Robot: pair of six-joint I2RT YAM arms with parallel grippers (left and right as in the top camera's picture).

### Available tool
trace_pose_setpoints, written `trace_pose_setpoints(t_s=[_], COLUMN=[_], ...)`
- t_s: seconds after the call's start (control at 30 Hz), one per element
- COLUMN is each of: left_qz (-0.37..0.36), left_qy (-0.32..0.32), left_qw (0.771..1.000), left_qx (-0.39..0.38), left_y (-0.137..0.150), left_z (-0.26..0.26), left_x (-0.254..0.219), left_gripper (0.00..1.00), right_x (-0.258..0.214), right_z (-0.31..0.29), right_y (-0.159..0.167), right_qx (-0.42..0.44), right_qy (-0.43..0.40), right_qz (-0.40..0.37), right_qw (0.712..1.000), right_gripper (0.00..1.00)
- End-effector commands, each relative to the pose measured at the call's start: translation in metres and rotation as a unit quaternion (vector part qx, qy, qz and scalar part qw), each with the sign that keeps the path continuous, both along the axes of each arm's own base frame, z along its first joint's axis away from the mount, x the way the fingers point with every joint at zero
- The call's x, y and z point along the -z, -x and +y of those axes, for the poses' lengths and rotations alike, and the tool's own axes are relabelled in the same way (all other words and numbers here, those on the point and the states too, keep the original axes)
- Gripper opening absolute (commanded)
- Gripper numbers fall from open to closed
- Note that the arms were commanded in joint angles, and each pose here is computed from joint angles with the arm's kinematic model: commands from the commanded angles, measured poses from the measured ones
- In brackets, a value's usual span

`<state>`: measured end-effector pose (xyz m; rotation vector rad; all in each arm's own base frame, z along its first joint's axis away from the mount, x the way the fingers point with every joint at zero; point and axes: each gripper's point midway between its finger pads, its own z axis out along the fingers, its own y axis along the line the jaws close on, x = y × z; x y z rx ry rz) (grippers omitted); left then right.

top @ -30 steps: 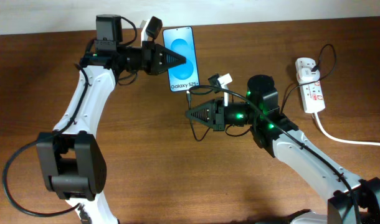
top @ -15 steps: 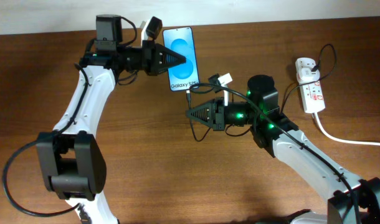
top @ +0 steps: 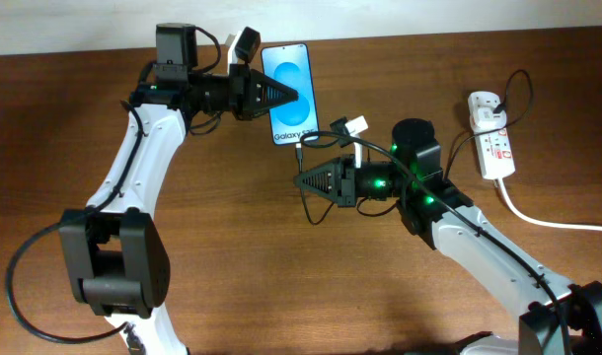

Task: Plug charger to phone and switch on socket
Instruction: 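Raise the cable end up to the phone's bottom port, then push the USB-C plug into the phone's port with the right gripper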

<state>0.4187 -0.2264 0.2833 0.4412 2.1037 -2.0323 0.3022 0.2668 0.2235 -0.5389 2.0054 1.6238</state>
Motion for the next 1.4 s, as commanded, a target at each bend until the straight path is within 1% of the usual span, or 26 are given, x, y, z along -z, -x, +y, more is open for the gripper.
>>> trace_pose_setpoints(t_s=[0.0,0.2,0.33,0.47,0.57,0.67,1.03,1.33,1.37], left_qz=[-0.02,-0.013,-0.013,-0.05,-0.055,-0.076,-0.078,-0.078,-0.078], left_qy=[0.007,0.005,0.014,0.029,0.03,0.032,0.032,0.032,0.033], left_qw=[1.0,1.0,1.0,0.998,0.997,0.996,0.996,0.996,0.996], left_qx=[0.01,0.005,0.017,0.032,0.033,0.033,0.033,0.034,0.035], left_y=[0.007,0.002,0.006,0.009,0.009,0.009,0.009,0.009,0.01], left_z=[-0.003,-0.004,-0.004,-0.003,-0.003,-0.003,-0.003,-0.003,-0.004], left_x=[-0.016,-0.02,-0.023,-0.03,-0.031,-0.031,-0.031,-0.031,-0.031], left_gripper=[0.0,0.0,0.0,0.0,0.0,0.0,0.0,0.0,0.0], right_x=[-0.011,-0.011,-0.011,-0.011,-0.011,-0.011,-0.015,-0.014,-0.019], right_z=[-0.002,-0.002,-0.002,-0.002,-0.002,-0.002,-0.001,-0.003,-0.003], right_y=[-0.006,-0.006,-0.006,-0.006,-0.006,-0.006,-0.007,-0.018,-0.02], right_qx=[0.01,0.01,0.01,0.01,0.01,0.01,0.011,0.04,0.043], right_qy=[-0.004,-0.004,-0.004,-0.004,-0.004,-0.004,-0.008,-0.001,-0.006], right_qz=[-0.013,-0.013,-0.013,-0.013,-0.013,-0.014,-0.026,-0.033,-0.048], right_qw=[1.0,1.0,1.0,1.0,1.0,1.0,1.0,0.999,0.998], right_gripper=[0.04,0.04,0.04,0.04,0.04,0.04,0.04,0.04,0.04])
